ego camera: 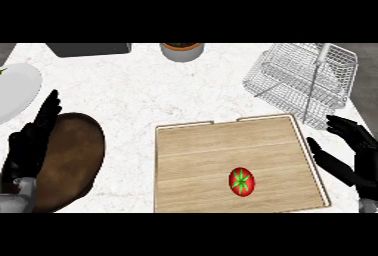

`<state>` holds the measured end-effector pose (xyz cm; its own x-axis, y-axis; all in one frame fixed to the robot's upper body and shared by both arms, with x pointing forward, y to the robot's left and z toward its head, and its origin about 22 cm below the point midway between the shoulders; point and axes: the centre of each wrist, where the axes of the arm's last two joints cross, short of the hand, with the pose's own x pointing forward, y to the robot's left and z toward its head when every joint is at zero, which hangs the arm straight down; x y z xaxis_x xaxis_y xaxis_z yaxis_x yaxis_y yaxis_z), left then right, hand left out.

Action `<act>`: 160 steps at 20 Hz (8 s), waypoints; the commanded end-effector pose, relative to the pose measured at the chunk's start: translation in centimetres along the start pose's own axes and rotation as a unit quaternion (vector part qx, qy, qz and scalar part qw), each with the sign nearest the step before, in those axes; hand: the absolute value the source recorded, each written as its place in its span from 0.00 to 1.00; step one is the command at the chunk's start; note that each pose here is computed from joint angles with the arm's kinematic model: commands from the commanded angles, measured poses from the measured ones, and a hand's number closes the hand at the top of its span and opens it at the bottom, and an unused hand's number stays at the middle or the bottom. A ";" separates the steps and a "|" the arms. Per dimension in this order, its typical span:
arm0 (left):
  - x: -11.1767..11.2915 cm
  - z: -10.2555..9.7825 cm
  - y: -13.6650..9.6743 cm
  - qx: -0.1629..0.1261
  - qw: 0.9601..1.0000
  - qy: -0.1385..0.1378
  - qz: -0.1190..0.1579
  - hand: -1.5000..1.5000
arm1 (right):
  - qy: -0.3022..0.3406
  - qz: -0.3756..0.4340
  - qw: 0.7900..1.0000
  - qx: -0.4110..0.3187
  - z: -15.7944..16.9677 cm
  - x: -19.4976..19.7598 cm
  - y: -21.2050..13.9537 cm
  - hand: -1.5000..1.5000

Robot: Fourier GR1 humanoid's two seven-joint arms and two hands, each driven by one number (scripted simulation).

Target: Pick the tomato from the tray and place it in the tiered basket

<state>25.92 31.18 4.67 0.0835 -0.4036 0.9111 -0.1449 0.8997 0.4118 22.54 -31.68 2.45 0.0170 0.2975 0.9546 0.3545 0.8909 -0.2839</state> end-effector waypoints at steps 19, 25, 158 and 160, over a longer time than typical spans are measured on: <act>1.3 -1.4 -3.5 -0.017 0.999 -0.033 0.001 0.50 | 0.154 0.365 0.915 0.075 10.1 13.1 -1.3 0.00; 0.4 -1.9 -4.9 -0.029 0.999 -0.041 -0.002 0.50 | 0.230 0.372 0.896 0.077 9.4 14.4 1.6 0.00; -1.7 -0.8 -3.2 -0.021 0.999 -0.026 0.005 0.50 | 0.140 0.580 0.753 -0.278 -22.7 22.7 7.8 1.00; -0.8 -1.8 -2.4 -0.016 1.000 -0.024 -0.001 0.50 | 0.140 0.572 0.764 -0.264 -22.7 20.9 7.7 1.00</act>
<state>27.75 29.53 2.97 0.0293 -0.4050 0.9138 -0.1123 0.9071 0.4056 47.16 -23.74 24.06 0.7736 0.6199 0.1311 0.3186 -0.2017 -0.9262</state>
